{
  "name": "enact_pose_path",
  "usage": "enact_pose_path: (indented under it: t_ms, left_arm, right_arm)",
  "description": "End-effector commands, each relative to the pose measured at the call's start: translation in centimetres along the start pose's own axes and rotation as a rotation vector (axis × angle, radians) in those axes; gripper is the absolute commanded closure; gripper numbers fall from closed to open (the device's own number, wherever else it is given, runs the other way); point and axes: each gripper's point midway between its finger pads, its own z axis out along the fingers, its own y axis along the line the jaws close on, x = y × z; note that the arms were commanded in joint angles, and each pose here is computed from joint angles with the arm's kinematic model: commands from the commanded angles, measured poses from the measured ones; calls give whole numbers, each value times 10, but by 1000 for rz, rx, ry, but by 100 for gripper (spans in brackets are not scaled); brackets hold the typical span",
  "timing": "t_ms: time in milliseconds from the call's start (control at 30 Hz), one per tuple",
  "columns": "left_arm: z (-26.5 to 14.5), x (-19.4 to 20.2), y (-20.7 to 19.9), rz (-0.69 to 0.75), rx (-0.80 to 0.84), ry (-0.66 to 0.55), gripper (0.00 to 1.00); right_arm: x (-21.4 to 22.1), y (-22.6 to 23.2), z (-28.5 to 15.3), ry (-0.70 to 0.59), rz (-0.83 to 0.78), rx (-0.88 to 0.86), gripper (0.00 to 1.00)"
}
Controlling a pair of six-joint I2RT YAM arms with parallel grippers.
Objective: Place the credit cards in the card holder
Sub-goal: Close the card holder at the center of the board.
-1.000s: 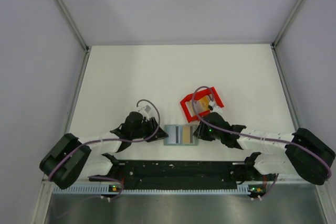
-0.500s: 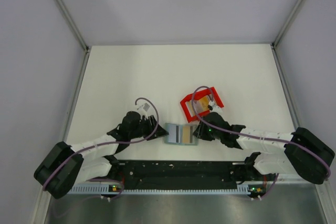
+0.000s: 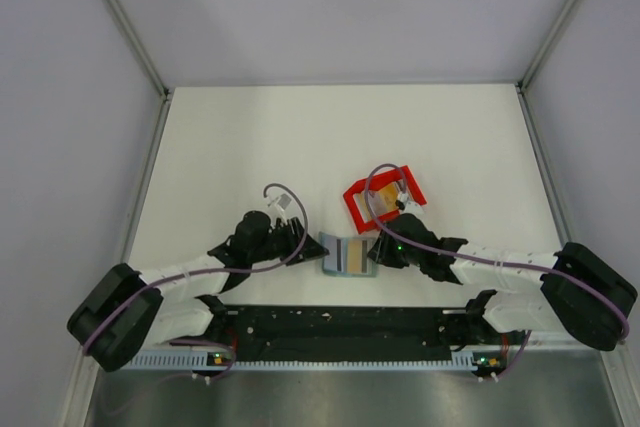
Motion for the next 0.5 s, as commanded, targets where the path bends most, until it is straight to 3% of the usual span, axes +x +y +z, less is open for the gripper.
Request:
enact_pose_path:
  t_ms: [0, 467]
  left_arm:
    - [5, -8, -31, 32, 106, -11, 59]
    - [16, -2, -64, 40, 212, 15, 59]
  right_arm:
    - [10, -6, 2, 48, -2, 24, 69]
    - [3, -4, 2, 15, 12, 10, 69]
